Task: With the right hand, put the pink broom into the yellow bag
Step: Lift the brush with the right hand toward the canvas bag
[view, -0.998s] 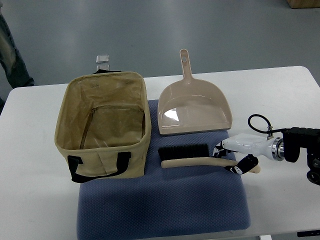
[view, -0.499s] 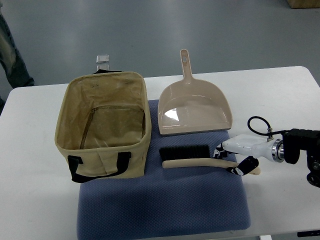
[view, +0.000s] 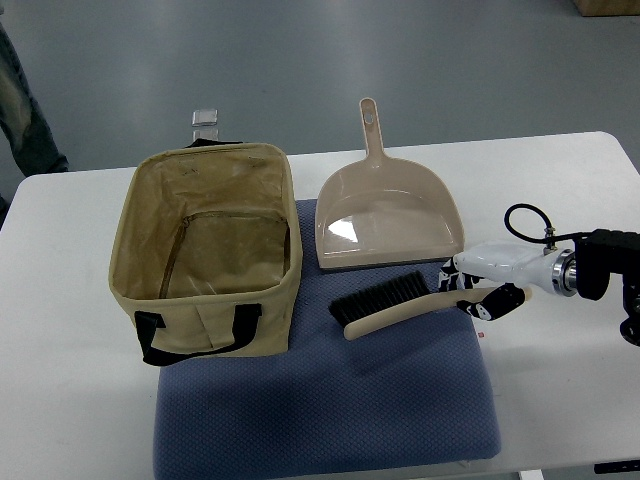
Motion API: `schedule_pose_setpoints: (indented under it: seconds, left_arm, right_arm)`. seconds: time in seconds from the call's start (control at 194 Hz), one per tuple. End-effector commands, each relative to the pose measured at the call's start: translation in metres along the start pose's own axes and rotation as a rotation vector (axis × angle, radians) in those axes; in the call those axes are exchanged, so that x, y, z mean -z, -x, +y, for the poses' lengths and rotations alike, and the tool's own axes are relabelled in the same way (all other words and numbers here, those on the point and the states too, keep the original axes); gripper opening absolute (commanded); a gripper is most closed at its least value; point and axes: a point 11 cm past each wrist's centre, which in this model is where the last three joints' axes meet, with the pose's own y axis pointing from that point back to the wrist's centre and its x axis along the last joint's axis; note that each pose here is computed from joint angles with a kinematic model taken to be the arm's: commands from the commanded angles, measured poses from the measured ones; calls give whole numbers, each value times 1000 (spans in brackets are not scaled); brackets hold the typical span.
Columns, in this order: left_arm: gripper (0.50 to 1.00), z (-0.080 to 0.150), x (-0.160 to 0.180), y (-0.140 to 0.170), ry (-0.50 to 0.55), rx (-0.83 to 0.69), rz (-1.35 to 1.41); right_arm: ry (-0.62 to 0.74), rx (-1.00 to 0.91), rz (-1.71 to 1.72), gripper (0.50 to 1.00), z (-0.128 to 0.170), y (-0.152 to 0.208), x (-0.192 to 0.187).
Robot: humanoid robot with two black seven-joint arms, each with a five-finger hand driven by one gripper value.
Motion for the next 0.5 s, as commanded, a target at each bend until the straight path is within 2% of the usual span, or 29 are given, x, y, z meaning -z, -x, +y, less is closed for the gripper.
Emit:
schedule_pose_setpoints:
  seconds: [0.0, 0.221, 0.494]
  left_arm:
    - [1000, 0, 0, 0, 0, 0, 0]
    - [1000, 0, 0, 0, 0, 0, 0]
    - [1000, 0, 0, 0, 0, 0, 0]
  right_arm:
    - [-2, -4, 0, 500, -1, -1, 1]
    - [14, -25, -5, 500, 2, -8, -6]
    - [93, -150, 27, 500, 29, -64, -37]
